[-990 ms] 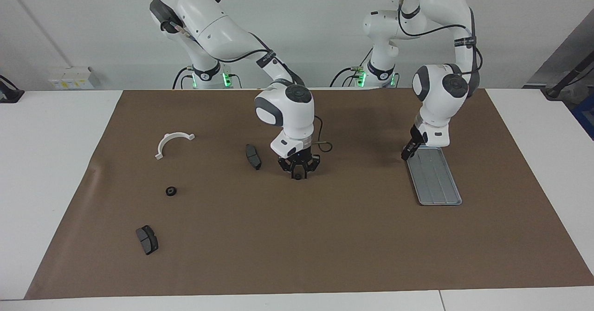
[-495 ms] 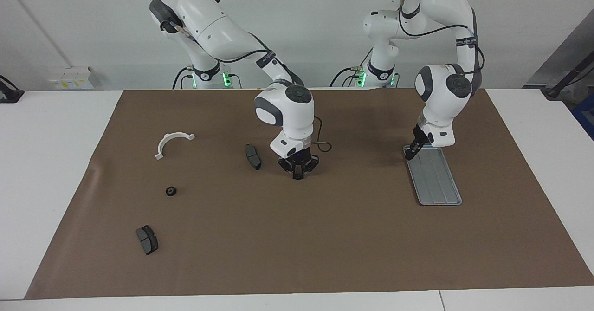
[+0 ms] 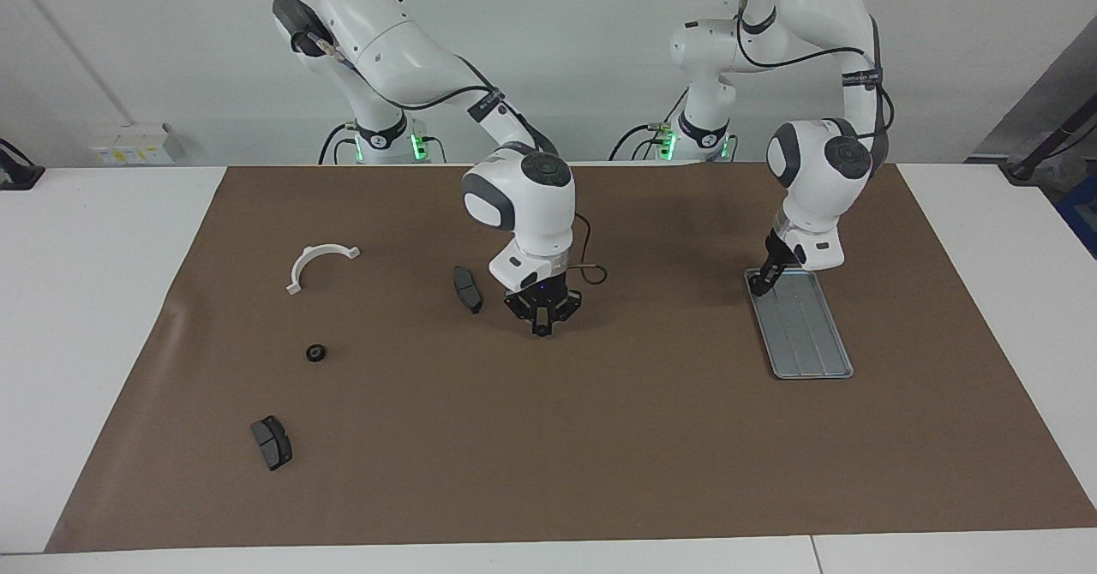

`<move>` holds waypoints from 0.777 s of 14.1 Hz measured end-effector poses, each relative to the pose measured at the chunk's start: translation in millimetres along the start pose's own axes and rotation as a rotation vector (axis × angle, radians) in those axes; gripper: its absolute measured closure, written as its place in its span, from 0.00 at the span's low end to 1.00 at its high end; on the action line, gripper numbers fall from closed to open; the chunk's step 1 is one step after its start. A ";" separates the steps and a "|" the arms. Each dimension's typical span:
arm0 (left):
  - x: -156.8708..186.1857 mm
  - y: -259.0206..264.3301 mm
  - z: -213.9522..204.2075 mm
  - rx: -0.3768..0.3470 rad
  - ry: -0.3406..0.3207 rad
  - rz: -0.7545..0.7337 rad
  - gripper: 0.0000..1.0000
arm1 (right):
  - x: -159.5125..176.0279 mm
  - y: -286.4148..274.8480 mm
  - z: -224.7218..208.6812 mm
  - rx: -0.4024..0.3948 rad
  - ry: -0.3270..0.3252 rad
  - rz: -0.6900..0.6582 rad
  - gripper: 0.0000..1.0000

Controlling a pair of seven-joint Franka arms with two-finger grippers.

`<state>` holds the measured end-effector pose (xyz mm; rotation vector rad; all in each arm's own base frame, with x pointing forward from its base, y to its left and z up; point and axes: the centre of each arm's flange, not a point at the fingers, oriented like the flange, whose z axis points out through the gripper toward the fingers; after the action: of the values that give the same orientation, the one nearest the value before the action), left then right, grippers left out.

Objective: Place bearing gear from tray to pile

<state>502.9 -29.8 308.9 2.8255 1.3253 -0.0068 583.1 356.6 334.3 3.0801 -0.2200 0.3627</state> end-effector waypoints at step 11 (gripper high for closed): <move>-0.9 -0.9 -0.6 -0.011 0.008 -0.030 0.66 | 109.1 244.0 17.9 -0.024 -0.048 -0.117 0.76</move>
<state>501.7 -29.9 309.5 2.7997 1.3644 0.0113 657.1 99.4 346.2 3.0627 -0.0448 0.2792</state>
